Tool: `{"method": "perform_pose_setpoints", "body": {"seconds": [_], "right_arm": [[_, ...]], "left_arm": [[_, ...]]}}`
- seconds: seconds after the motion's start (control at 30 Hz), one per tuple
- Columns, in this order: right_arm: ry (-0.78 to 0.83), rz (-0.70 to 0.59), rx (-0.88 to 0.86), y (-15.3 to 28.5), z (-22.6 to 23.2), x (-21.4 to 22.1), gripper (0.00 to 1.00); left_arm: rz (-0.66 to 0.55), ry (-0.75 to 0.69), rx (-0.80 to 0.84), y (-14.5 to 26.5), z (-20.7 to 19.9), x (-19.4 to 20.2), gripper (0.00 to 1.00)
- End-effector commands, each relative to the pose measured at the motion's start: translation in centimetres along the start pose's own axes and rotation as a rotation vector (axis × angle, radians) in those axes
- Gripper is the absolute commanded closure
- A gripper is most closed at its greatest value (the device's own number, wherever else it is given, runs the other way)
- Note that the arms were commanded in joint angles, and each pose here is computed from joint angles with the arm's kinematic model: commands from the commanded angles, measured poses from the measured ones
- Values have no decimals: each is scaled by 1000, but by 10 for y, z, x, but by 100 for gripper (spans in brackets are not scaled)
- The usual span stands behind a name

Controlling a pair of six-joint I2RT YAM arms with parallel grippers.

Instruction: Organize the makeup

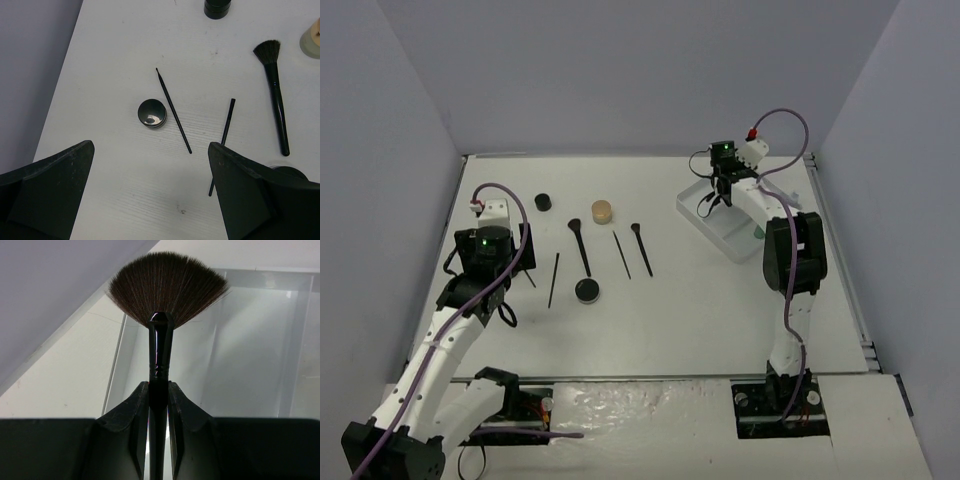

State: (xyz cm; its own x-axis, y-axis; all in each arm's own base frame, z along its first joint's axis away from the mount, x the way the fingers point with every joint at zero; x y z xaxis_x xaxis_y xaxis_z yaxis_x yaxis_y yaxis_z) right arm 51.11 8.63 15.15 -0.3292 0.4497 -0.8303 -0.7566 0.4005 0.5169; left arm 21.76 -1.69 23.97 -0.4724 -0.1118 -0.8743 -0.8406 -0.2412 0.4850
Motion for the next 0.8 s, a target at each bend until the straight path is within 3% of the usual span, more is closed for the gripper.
{"method": "perform_pose_setpoints", "body": {"seconds": [0.0,0.3,0.6,0.77], "right_arm": [[-88,-50,-24,-6,15,-15,99],[-69,21,-43,-24,17,13,94],[-71,3,-84,-18,25,0,52],[12,-4,-142,8,27,-11,41]], "left_arm": [[-74,23,2,3,-2,-17,3],[-74,21,5,3,-3,-16,3],[-73,21,11,3,-3,-16,3],[-76,21,9,4,-3,-17,3]]}}
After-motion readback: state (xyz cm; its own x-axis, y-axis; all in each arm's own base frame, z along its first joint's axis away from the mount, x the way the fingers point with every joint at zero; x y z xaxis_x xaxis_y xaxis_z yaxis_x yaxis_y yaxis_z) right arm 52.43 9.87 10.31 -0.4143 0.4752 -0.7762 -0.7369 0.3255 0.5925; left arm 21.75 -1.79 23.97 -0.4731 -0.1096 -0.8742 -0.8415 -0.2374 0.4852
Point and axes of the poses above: each gripper's point midway between its finger pads, its own y axis back along the fingers, its own z axis along the line the jaws close on, x = y × z, the point moved 8 cm from there along y, back along the fingers, and after that the axes turned 6 degrees about y, right-handed, at the moved point
